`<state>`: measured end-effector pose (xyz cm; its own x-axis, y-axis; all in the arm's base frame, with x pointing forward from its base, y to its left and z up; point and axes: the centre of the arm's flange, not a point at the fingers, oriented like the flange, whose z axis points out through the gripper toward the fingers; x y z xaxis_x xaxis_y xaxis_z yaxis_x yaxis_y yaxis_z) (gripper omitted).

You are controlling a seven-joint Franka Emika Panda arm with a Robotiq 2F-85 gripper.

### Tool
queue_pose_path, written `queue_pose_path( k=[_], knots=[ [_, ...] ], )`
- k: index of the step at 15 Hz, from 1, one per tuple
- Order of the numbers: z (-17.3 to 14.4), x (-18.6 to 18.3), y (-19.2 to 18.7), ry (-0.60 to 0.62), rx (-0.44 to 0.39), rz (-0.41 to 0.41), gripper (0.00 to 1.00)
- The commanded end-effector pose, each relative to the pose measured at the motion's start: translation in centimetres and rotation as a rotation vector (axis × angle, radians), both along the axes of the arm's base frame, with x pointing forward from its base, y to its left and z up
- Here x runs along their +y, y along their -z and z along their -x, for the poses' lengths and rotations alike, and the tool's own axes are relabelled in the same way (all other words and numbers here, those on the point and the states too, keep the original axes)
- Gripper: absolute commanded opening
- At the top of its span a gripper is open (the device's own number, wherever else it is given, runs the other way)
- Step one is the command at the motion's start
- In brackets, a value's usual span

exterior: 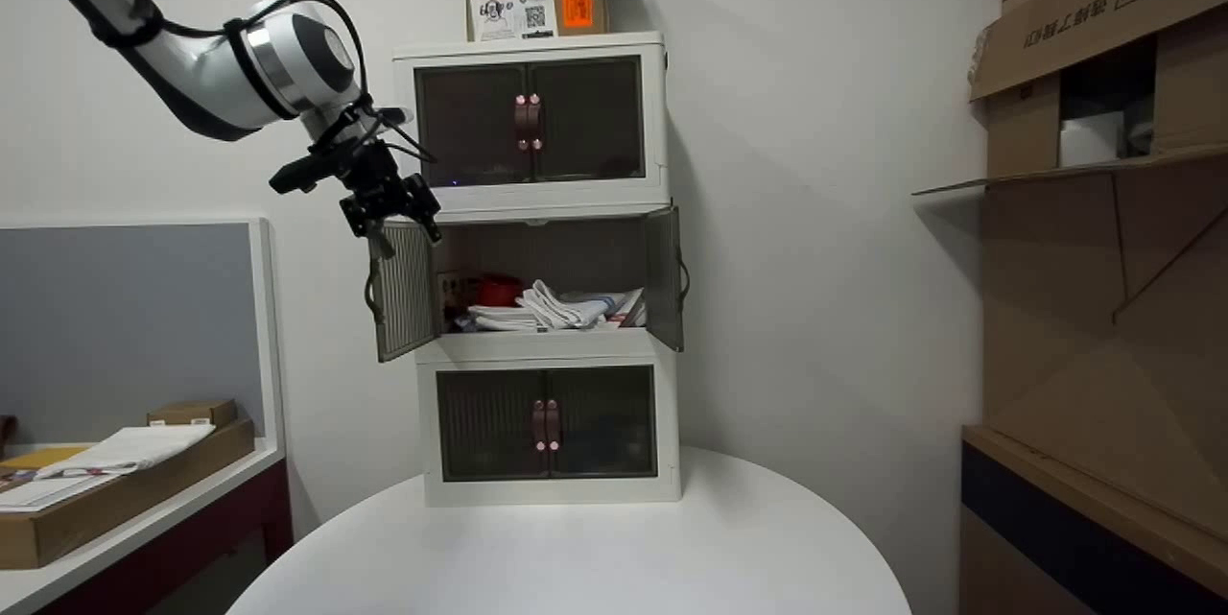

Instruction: Close the left cabinet door of the middle shelf

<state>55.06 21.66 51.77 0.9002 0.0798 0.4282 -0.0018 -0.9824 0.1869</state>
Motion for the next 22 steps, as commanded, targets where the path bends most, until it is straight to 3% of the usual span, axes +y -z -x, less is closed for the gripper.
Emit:
queue_pose_path(
  k=[1, 10, 14, 22],
  knots=[
    [-1.1, -0.2, -0.3, 0.076, -0.037, 0.013, 1.0],
    [-0.4, -2.9, -3.0, 0.303, -0.295, 0.011, 1.0],
    [-0.4, -4.5, -4.0, 0.4, -0.454, 0.04, 1.0],
    [-2.3, -4.6, -1.2, 0.112, -0.258, -0.269, 1.0]
  ],
)
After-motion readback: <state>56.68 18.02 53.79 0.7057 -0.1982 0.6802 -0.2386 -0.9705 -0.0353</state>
